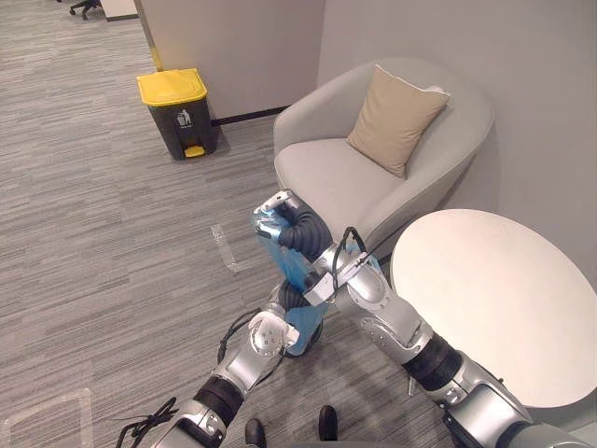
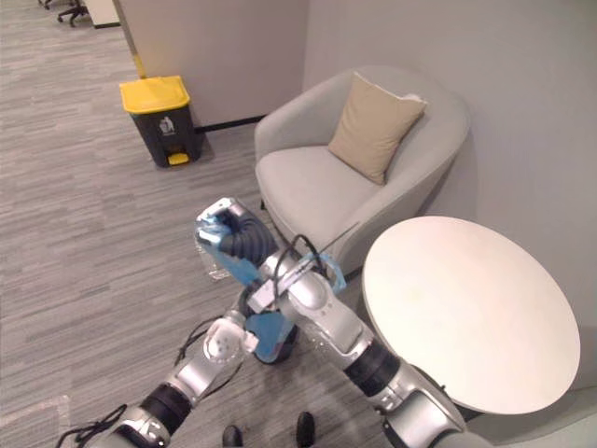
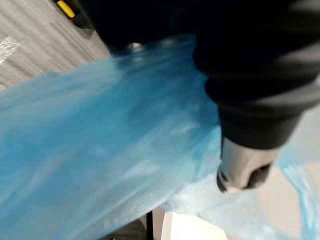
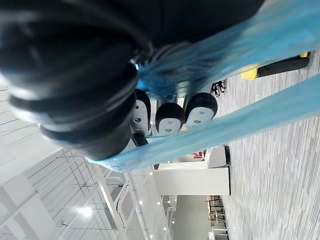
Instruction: Gather rubbish on tea table into small bin, then transfer packed bag to large trash can.
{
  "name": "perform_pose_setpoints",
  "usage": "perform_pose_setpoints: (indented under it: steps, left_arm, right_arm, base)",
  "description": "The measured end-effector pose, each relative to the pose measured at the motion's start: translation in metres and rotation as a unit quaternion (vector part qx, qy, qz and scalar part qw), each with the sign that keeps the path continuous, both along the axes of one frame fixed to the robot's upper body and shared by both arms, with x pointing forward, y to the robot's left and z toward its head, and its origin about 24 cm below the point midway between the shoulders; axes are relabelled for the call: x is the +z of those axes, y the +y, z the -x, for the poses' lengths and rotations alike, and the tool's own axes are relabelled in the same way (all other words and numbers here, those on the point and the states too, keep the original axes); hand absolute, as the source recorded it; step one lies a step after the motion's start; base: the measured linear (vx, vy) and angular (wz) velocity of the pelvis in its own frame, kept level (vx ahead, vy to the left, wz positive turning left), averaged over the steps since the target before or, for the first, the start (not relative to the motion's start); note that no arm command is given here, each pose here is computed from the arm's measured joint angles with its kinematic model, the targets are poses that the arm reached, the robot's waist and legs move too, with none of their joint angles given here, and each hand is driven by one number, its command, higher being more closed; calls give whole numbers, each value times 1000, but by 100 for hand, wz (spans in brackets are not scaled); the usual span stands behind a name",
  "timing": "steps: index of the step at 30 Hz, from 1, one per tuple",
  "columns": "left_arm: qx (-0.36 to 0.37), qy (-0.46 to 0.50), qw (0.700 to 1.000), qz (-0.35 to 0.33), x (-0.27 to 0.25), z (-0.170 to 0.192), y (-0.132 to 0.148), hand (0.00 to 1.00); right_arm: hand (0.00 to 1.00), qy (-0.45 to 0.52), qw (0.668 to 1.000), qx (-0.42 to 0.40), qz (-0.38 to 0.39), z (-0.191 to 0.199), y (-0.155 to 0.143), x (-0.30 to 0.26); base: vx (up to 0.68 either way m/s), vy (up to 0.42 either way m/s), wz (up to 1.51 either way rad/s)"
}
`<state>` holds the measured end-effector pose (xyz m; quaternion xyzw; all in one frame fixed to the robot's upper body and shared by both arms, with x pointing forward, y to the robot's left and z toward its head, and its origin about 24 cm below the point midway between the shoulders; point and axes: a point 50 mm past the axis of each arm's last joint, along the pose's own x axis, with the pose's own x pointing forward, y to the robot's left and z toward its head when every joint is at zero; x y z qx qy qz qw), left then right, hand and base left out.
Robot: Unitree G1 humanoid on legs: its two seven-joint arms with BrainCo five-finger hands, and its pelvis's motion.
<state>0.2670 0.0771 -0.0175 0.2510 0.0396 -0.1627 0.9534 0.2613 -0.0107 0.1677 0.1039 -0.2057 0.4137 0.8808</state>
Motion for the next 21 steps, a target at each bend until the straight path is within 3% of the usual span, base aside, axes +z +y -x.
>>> perform_pose_setpoints:
  steps: [6,7,13,19,21]
  left_arm:
    - [18,10,1000,19,-2,1,5,100]
    - [28,12,999,30,-1,1,7,100]
    - [69,25,995,65,-4,9,21,100]
    - [105,20,990,93,-1,13,35,100]
    - [117,22,988,99,-2,15,39,100]
  right_arm:
    - [100,-1,1000,6,-6,1,3,2]
    - [0,-1,1000,7,-9,1,3,2]
    - [0,30,999,-16,-36,4,-11,-15]
    - [0,15,997,-75,32,9,-25,-40]
    - [0,-26,989,-114,88,8,-29,-44]
  base:
    - [1,2,-1]
    - [0,0,0]
    - [0,0,1]
    - [0,0,1]
    - [0,0,0]
